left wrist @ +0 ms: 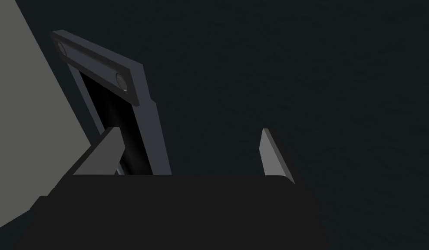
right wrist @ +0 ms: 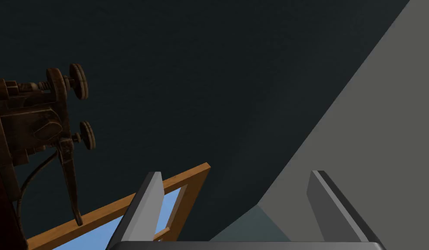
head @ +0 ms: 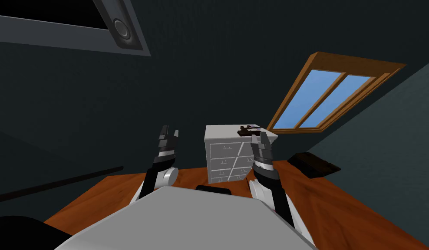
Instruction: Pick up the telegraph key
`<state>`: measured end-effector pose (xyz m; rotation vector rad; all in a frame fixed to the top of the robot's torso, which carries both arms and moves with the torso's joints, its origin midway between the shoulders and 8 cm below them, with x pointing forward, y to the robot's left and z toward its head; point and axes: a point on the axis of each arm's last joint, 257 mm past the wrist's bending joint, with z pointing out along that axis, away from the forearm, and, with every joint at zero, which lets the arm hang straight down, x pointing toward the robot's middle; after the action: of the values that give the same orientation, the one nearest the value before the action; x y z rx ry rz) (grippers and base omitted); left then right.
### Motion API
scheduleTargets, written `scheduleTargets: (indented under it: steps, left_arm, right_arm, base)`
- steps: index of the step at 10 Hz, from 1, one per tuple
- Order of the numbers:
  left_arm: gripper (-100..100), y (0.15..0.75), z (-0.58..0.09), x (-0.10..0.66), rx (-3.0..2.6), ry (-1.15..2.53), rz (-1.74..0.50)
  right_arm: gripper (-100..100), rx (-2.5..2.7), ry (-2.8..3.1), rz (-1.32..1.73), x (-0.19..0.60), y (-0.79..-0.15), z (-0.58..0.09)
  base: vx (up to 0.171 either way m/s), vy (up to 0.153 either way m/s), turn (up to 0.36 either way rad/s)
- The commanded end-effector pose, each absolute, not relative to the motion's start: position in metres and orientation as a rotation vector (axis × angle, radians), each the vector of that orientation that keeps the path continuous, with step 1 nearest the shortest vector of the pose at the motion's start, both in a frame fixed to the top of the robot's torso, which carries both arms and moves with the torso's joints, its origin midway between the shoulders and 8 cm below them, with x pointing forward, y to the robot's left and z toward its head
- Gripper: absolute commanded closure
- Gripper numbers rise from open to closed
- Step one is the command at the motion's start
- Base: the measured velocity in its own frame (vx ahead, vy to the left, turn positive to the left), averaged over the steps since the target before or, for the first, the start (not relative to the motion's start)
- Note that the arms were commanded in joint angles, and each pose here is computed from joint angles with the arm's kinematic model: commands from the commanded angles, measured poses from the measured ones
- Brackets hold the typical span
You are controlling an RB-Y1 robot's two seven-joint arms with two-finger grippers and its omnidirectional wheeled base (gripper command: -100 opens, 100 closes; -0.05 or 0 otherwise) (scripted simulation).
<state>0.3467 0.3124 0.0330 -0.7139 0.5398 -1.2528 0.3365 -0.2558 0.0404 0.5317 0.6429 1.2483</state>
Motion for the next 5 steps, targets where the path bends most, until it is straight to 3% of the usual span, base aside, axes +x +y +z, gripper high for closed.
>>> scheduleTargets:
  steps: [1, 5]
  left_arm:
    - [0, 0.312, 0.033, 0.347, -0.714, 0.54, -1.253]
    - [0, 0.312, 0.033, 0.347, -0.714, 0.54, -1.253]
  right_arm:
    - [-100, 0.49, 0.694, 1.22, 0.337, -0.257, 0.034]
    - [-100, 0.375, 0.82, 1.124, 0.338, -0.266, 0.018]
  base:
    - [-0.01, -0.017, -0.029]
    - [-0.029, -0.044, -0.046]
